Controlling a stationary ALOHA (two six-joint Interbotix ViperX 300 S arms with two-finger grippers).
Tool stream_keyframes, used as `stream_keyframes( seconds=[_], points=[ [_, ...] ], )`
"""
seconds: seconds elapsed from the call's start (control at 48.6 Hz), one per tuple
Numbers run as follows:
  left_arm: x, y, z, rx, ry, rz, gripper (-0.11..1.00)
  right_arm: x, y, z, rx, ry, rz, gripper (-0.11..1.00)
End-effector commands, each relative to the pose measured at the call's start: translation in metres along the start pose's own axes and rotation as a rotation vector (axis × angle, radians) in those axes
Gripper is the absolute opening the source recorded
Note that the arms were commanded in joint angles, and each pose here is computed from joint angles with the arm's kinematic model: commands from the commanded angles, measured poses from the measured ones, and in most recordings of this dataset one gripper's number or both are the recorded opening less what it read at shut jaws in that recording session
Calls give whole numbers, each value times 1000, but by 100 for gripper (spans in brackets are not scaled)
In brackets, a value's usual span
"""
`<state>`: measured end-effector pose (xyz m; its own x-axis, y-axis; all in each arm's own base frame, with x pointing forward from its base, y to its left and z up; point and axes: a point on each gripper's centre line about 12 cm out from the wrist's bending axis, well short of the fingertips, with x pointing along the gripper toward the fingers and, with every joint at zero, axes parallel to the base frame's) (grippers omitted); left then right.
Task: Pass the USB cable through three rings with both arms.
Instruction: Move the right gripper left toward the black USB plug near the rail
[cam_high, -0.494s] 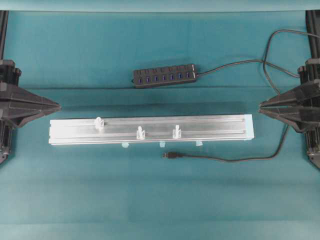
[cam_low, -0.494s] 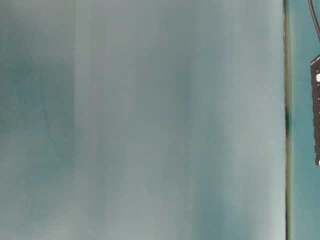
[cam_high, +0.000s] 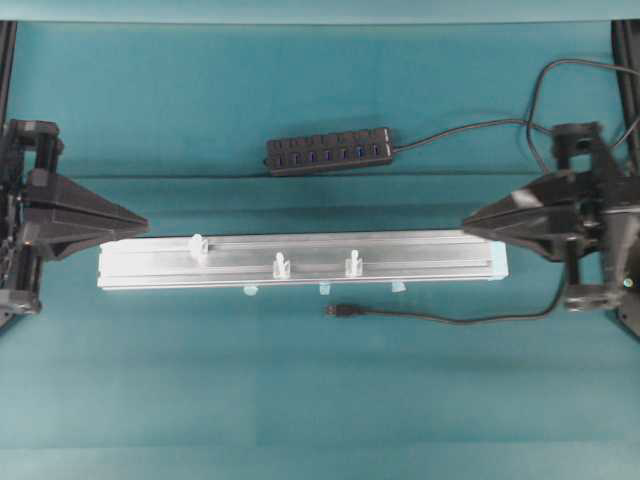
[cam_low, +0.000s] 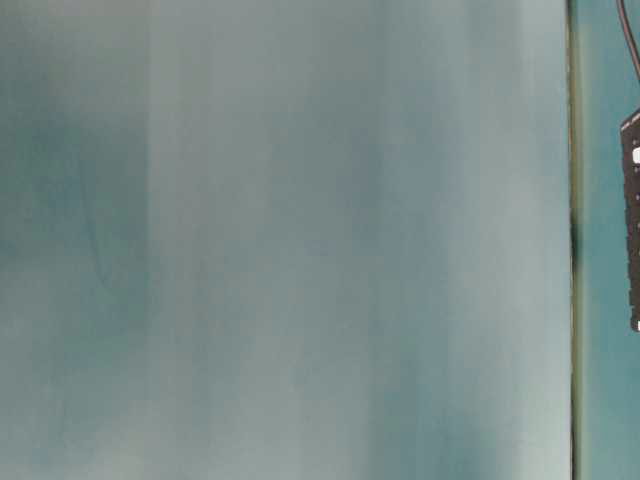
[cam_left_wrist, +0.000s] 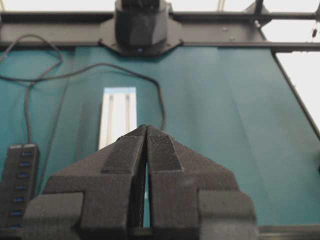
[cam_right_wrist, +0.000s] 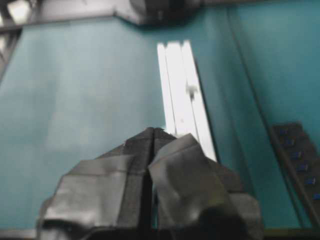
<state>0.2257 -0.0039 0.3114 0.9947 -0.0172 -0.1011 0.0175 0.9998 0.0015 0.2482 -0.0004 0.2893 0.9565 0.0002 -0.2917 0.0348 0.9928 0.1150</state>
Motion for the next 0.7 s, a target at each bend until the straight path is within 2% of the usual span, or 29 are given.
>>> stream_keyframes(
  seconds=[0.0, 0.123, 0.226, 0.309, 0.452, 0.514, 0.555, 0.679],
  points=[
    [1, 4, 15, 0, -34, 15, 2, 7, 2, 12, 13, 16, 1, -10],
    [1, 5, 18, -2, -44, 21, 2, 18, 5, 11, 8, 95, 5, -4],
    [0, 5, 20, -2, -49, 21, 2, 26, 7, 9, 5, 173, 4, 9],
    [0, 5, 21, -2, -51, 21, 2, 31, 8, 8, 6, 226, 0, 27],
    [0, 5, 24, -2, -54, 21, 2, 46, 8, -2, 0, 348, -8, 69],
    [0, 5, 25, -1, -57, 20, 2, 52, 8, -7, -4, 405, -12, 83],
    [0, 5, 25, -3, -57, 21, 2, 57, 8, -9, -2, 440, -17, 82],
    [0, 5, 25, 0, -58, 20, 2, 72, 8, -15, -10, 548, -25, 49]
  ],
)
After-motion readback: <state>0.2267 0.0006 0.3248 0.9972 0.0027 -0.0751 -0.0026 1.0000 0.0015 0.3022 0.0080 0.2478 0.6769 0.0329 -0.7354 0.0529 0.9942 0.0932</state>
